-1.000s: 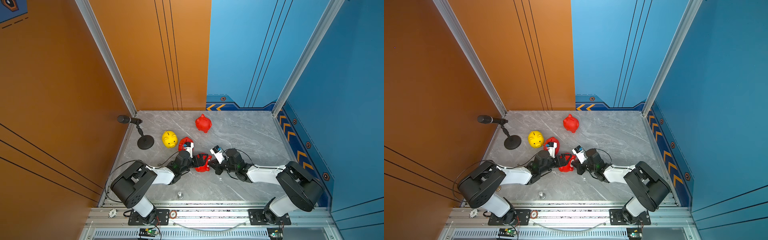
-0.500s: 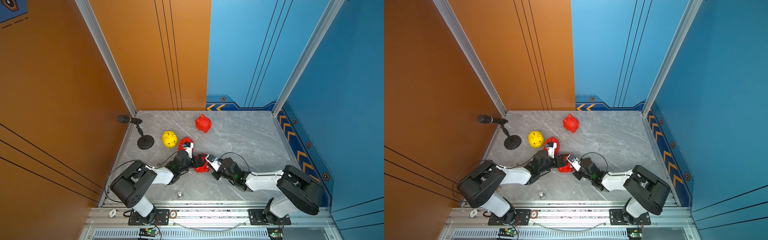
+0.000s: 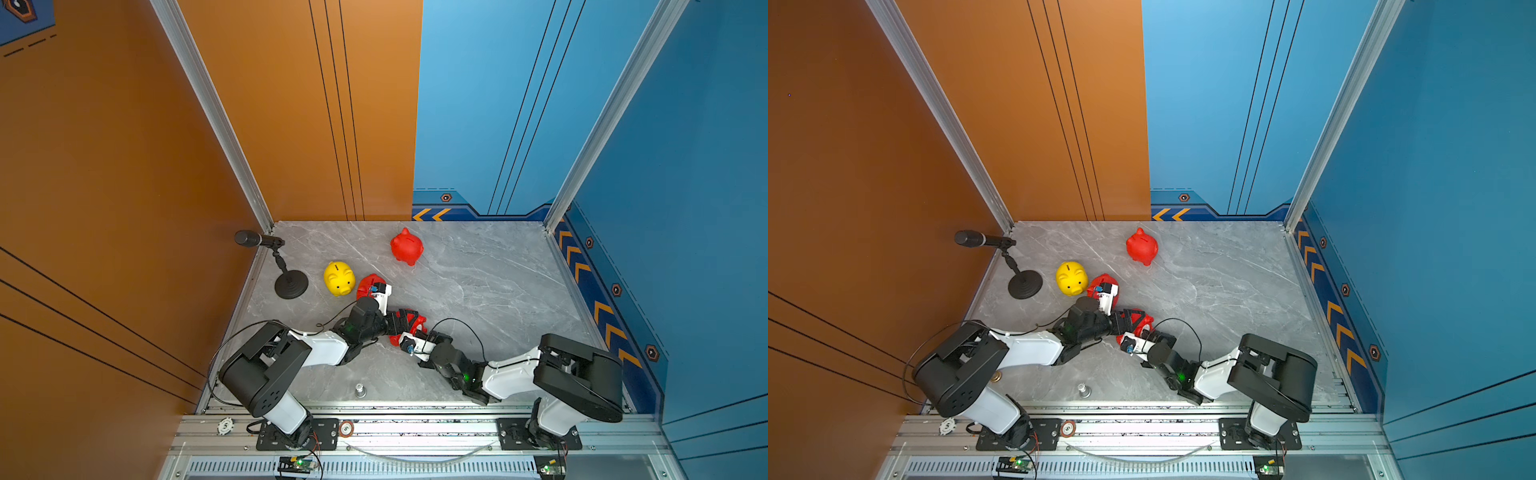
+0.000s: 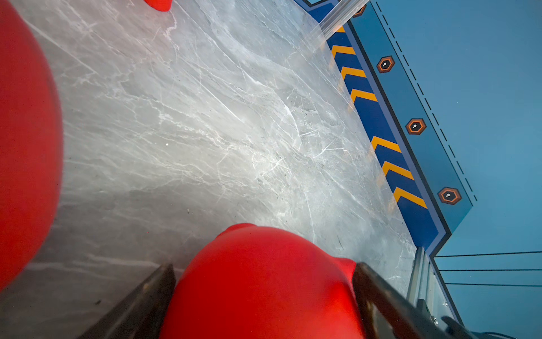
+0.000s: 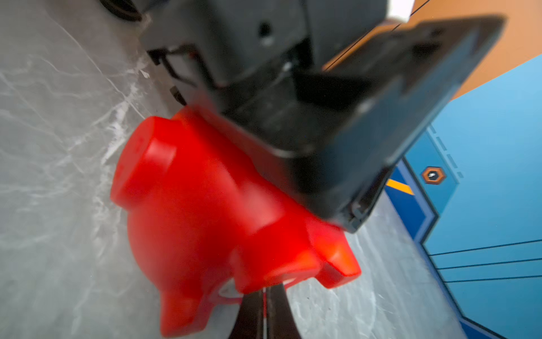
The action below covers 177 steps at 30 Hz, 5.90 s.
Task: Open piggy banks
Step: Open the lid on the piggy bank, then place the lid at the center of the board, then move the piggy bank to the center of the board, then adjust the piggy bank at the center of the board.
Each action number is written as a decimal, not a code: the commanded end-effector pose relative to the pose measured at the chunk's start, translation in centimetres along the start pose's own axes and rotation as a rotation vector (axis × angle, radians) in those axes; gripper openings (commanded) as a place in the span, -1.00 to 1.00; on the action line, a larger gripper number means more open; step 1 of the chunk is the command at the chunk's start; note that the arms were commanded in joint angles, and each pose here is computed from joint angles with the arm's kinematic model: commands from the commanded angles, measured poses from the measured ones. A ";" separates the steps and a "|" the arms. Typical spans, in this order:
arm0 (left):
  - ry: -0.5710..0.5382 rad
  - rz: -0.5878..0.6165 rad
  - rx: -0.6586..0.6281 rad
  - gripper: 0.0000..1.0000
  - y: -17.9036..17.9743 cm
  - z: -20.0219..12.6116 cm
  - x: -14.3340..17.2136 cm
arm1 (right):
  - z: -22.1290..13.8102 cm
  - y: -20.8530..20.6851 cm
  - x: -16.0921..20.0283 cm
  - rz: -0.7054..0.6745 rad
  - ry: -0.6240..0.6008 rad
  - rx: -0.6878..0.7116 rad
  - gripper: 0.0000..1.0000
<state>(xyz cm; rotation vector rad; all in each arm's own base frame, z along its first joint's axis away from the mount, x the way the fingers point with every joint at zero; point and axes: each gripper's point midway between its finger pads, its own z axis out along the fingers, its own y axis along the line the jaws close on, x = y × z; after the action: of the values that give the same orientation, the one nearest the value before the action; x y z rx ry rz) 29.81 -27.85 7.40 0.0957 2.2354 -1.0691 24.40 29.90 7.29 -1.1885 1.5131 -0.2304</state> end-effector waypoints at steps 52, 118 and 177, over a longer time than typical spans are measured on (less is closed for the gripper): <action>0.458 -0.176 -0.299 0.86 7.7 -1.5 12.3 | -4.9 -4.1 2.1 0.259 -0.071 0.163 -1.00; 0.209 -0.113 -0.015 0.95 -0.9 -2.1 3.8 | -6.2 -5.0 0.1 1.387 0.262 -0.745 0.83; 0.025 -0.254 0.069 0.96 2.2 -9.4 2.8 | 2.4 3.1 -0.9 1.633 0.196 -0.849 0.47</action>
<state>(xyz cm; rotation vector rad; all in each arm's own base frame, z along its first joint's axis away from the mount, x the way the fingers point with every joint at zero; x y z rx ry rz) 23.50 -19.65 8.14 -0.1740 2.3087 -1.2227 25.11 34.26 8.22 -0.2369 2.2341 1.5514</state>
